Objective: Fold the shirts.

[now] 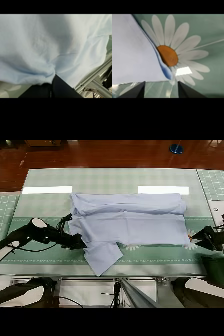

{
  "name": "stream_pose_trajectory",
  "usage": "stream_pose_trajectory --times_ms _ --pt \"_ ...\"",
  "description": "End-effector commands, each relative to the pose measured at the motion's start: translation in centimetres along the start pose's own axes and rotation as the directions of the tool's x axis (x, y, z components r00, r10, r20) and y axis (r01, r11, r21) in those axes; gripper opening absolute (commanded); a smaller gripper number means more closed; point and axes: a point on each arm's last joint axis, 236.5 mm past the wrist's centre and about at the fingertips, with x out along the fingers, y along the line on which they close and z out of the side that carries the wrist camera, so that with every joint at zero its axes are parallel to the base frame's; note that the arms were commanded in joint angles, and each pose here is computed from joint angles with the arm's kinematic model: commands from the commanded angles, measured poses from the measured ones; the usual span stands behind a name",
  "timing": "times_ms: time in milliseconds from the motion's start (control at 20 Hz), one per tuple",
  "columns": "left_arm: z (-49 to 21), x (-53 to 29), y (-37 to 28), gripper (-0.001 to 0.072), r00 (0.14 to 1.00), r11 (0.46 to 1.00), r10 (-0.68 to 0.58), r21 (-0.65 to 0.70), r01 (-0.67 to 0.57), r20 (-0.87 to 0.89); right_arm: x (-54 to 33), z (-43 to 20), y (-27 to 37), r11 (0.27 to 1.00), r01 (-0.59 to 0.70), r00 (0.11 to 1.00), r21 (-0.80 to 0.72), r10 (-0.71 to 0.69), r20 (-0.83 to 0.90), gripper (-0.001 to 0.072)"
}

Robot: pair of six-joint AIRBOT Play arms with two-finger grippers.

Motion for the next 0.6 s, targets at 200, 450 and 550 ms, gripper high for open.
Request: stream_pose_trajectory --times_ms 200,450,550 --pt "0.1 0.0 0.0 0.0019 1.0 1.0 -0.001 0.0 0.001 0.004 5.1 0.1 1.7 0.996 0.055 0.994 -0.073 -0.061 -0.085 0.0367" --pt "0.1 0.0 0.0 0.0019 1.0 1.0 -0.001 0.0 0.001 0.005 5.5 -0.2 2.2 0.995 0.063 0.992 -0.078 -0.07 -0.101 0.0024" --pt "0.2 -0.1 -0.2 0.0018 1.0 1.0 -0.004 0.003 0.004 0.006 4.6 -1.0 3.3 0.992 0.031 0.993 -0.126 -0.045 -0.111 0.0023"
